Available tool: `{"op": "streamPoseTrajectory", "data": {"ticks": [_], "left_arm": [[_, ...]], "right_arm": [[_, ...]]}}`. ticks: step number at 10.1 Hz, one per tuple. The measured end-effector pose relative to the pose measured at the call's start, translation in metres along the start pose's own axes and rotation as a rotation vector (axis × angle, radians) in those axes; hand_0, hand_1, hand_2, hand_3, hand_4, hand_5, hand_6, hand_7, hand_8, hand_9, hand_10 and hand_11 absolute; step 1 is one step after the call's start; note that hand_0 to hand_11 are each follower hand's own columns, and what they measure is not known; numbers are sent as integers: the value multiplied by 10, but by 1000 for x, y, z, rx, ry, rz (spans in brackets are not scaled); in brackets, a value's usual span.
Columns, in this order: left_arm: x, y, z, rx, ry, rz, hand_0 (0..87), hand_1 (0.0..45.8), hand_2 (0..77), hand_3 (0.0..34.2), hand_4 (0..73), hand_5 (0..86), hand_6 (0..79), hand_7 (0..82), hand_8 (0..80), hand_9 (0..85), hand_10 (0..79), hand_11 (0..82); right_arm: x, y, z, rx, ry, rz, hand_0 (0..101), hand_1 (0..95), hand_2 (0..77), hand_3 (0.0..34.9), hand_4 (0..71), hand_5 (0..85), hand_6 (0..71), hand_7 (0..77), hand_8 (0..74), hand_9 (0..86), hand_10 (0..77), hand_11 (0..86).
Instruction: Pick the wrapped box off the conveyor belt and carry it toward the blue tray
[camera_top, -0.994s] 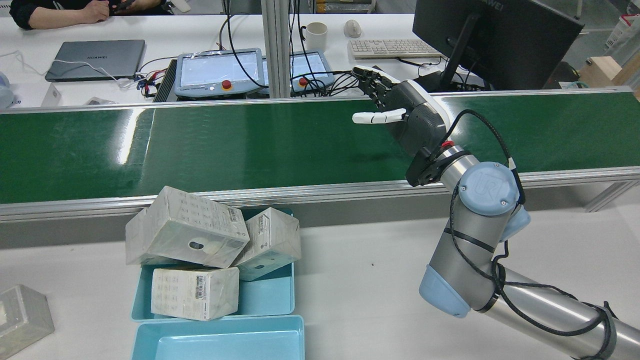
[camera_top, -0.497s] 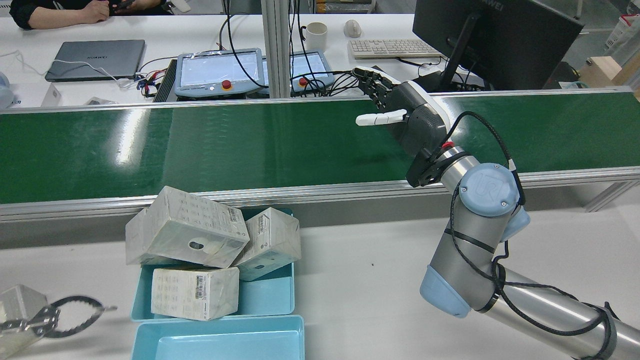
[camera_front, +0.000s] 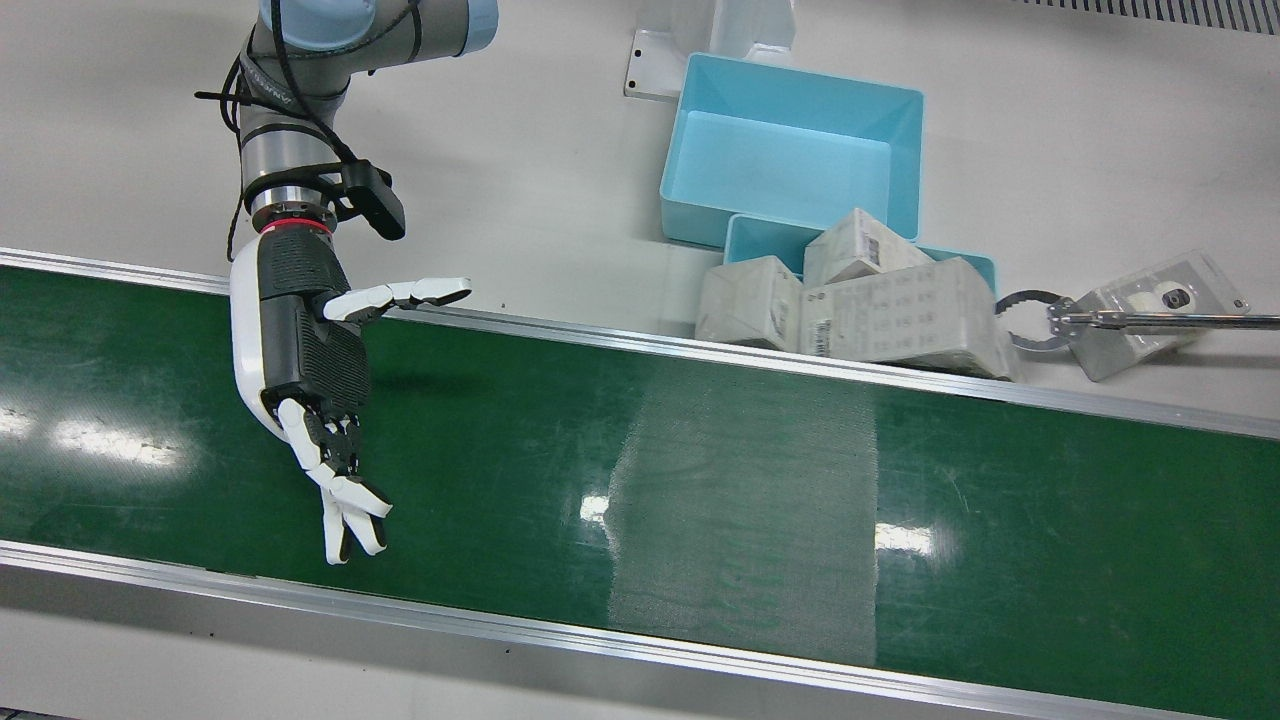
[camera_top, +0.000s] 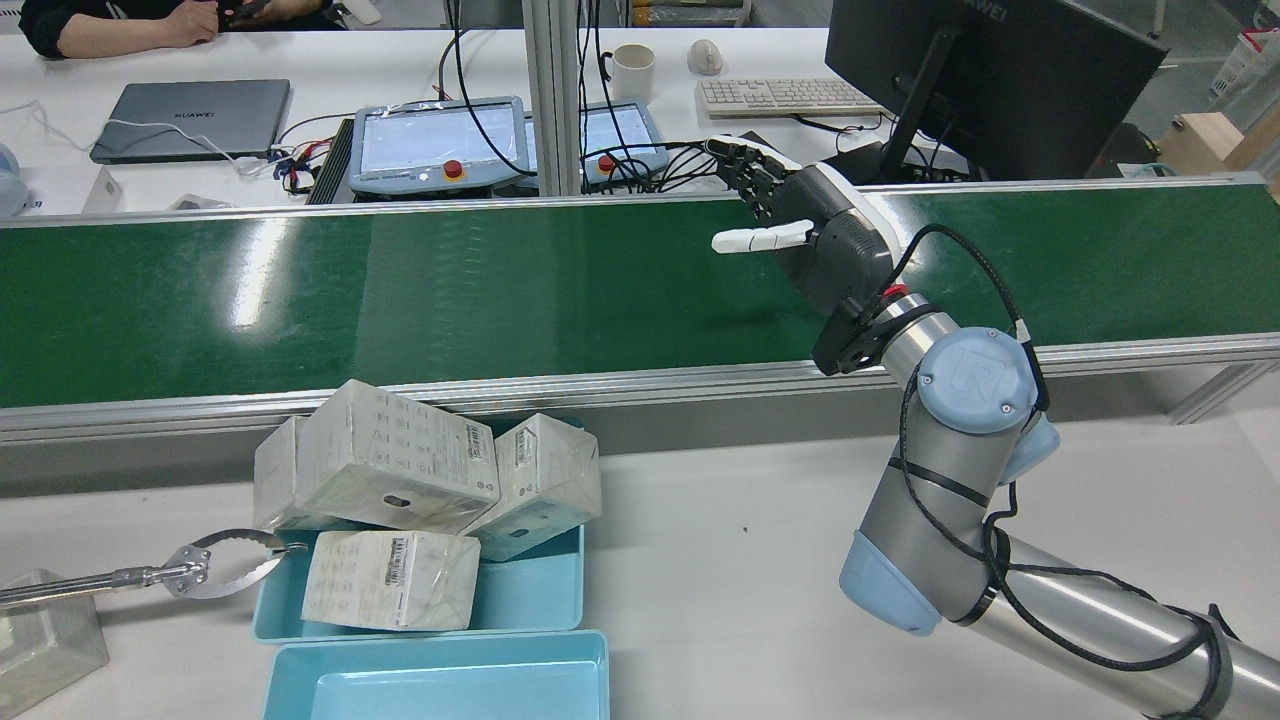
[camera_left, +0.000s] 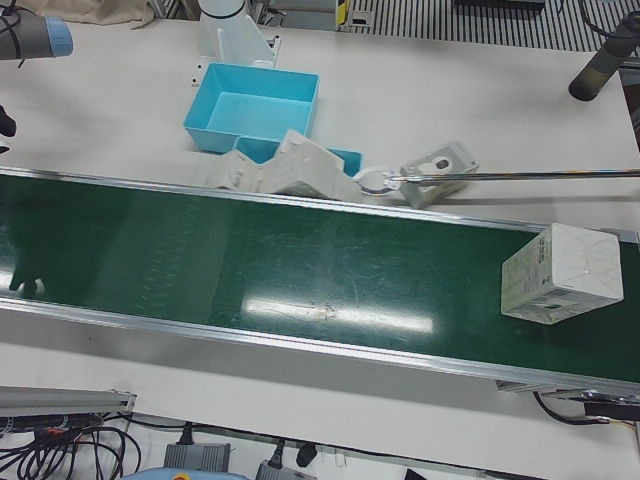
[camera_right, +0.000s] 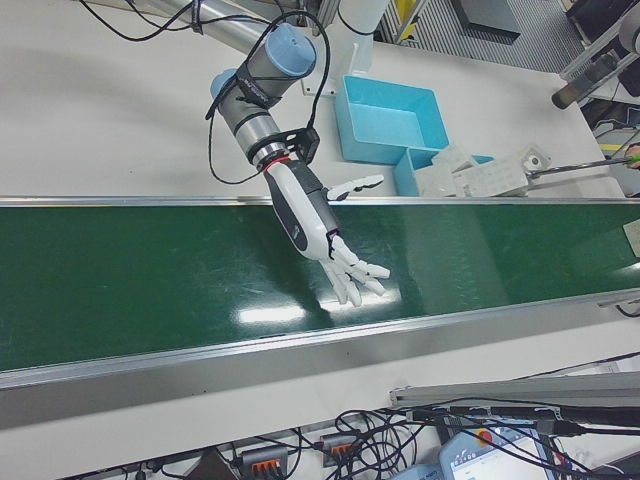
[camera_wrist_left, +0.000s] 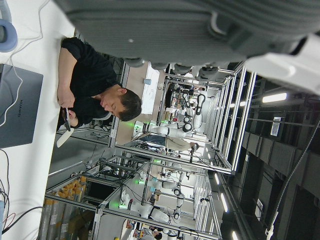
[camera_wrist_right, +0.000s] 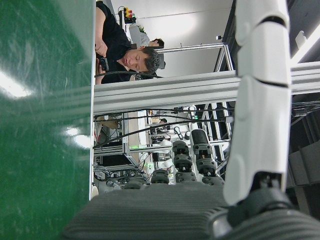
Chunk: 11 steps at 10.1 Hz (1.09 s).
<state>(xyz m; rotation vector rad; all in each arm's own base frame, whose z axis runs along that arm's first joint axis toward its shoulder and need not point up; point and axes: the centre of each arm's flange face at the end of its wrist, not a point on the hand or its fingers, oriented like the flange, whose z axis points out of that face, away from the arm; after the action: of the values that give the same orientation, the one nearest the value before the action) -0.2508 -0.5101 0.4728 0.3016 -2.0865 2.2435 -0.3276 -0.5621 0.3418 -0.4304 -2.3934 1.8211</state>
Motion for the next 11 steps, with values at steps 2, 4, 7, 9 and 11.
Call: {"op": "streamPoseTrajectory", "data": {"ticks": [2, 4, 7, 9, 11], "left_arm": [[0, 0, 0, 0, 0, 0, 0, 0, 5, 0, 0, 11, 5, 5, 5, 5, 0, 5], [0, 0, 0, 0, 0, 0, 0, 0, 5, 0, 0, 11, 5, 0, 5, 0, 5, 5], [0, 0, 0, 0, 0, 0, 0, 0, 5, 0, 0, 11, 5, 5, 5, 0, 0, 5], [0, 0, 0, 0, 0, 0, 0, 0, 5, 0, 0, 11, 5, 0, 5, 0, 5, 5], [0, 0, 0, 0, 0, 0, 0, 0, 5, 0, 0, 11, 5, 5, 5, 0, 5, 5]], "right_arm": [[0, 0, 0, 0, 1, 1, 477, 142, 93, 5, 98, 196, 49, 44, 11, 33, 0, 5], [1, 0, 0, 1, 1, 2, 478, 142, 87, 5, 104, 196, 49, 44, 11, 33, 0, 5], [0, 0, 0, 0, 0, 1, 478, 142, 87, 6, 104, 196, 49, 44, 5, 33, 0, 5], [-1, 0, 0, 0, -1, 2, 479, 142, 87, 5, 98, 196, 49, 38, 11, 38, 0, 5], [-1, 0, 0, -1, -2, 3, 479, 142, 87, 11, 87, 196, 49, 44, 11, 38, 0, 5]]}}
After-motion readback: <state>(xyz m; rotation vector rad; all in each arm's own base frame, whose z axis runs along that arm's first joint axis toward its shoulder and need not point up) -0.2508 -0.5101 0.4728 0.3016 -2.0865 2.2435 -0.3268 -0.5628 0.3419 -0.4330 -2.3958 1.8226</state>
